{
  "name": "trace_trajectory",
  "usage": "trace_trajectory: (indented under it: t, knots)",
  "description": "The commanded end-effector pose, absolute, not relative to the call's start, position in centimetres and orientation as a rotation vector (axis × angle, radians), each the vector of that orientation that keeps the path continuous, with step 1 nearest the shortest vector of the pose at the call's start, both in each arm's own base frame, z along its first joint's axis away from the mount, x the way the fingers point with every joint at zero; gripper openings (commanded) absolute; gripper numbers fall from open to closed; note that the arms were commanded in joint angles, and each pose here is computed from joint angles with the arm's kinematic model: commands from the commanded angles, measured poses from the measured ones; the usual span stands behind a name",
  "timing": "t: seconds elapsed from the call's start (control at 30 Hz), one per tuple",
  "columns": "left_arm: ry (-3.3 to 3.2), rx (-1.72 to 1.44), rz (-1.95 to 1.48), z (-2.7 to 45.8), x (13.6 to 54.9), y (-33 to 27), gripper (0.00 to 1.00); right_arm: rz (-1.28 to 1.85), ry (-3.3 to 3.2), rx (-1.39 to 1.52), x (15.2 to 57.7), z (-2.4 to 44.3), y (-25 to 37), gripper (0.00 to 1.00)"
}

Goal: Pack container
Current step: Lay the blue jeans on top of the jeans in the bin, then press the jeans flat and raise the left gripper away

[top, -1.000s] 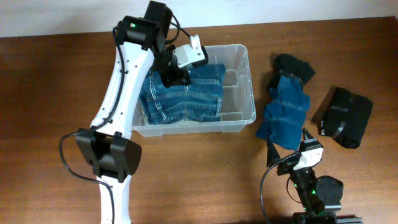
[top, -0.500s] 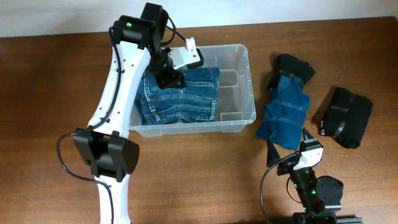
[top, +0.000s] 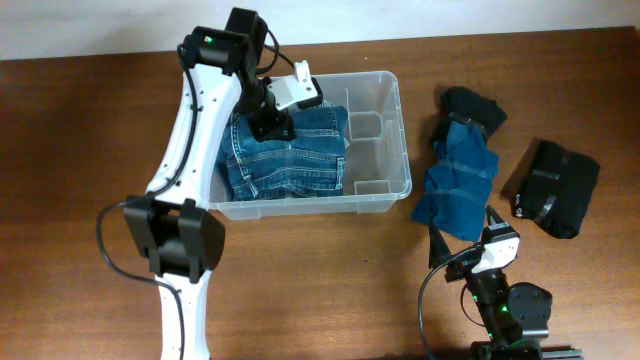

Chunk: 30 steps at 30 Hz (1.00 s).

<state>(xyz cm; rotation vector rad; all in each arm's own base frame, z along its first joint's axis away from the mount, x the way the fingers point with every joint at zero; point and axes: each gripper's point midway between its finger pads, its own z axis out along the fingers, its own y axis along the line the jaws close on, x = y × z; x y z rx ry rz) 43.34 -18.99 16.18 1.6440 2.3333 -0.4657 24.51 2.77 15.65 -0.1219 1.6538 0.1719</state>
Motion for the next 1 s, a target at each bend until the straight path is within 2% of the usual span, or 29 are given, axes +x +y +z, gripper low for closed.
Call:
trace_trajectory:
  t: [0.0,0.03,0.07,0.1,0.13,0.17,0.4,0.53,0.6,0.63,0.7,0.77,0.8,0.97]
  knots:
    - [2.390,1.626,-0.479,13.9,44.2,-17.6,0.01,0.178,1.657,-0.132,24.5,15.4,2.9,0.98]
    - [2.392,1.620,-0.478,13.8,44.4,-17.4,0.02,0.178,1.657,-0.132,24.5,15.4,2.9,0.98]
    - [2.393,1.614,-0.476,13.6,44.6,-17.3,0.22,0.178,1.656,-0.132,24.5,15.4,2.9,0.98]
    - [2.388,1.607,-0.469,13.6,44.9,-17.2,0.35,0.178,1.657,-0.132,24.5,15.4,2.9,0.98]
    - [2.379,1.602,-0.456,13.6,45.3,-17.1,0.44,0.178,1.656,-0.132,24.5,15.4,2.9,0.98]
    - [2.352,1.595,-0.435,13.7,46.0,-17.3,0.58,0.178,1.657,-0.132,24.5,15.4,2.9,0.98]
    - [2.212,1.547,-0.268,14.7,50.4,-17.6,0.75,0.178,1.656,-0.132,24.5,15.4,2.9,0.98]
    - [2.183,1.538,-0.219,15.4,51.2,-17.7,0.75,0.178,1.656,-0.132,24.5,15.4,2.9,0.98]
    - [2.203,1.524,-0.214,15.5,51.1,-17.9,0.74,0.179,1.657,-0.133,24.5,15.4,2.9,0.98]
    - [2.228,1.506,-0.201,15.4,51.1,-17.9,0.69,0.178,1.656,-0.133,24.5,15.4,2.9,0.98]
    - [2.288,1.471,-0.153,15.1,51.0,-17.4,0.55,0.178,1.657,-0.132,24.5,15.4,2.9,0.98]
    - [2.361,1.426,-0.106,14.8,50.7,-16.8,0.27,0.178,1.656,-0.132,24.5,15.4,2.9,0.98]
    - [2.386,1.411,-0.104,14.6,50.5,-16.7,0.18,0.178,1.656,-0.132,24.5,15.4,2.9,0.98]
    - [2.462,1.405,-0.131,13.1,49.4,-16.4,0.02,0.178,1.656,-0.132,24.5,15.4,2.9,0.98]
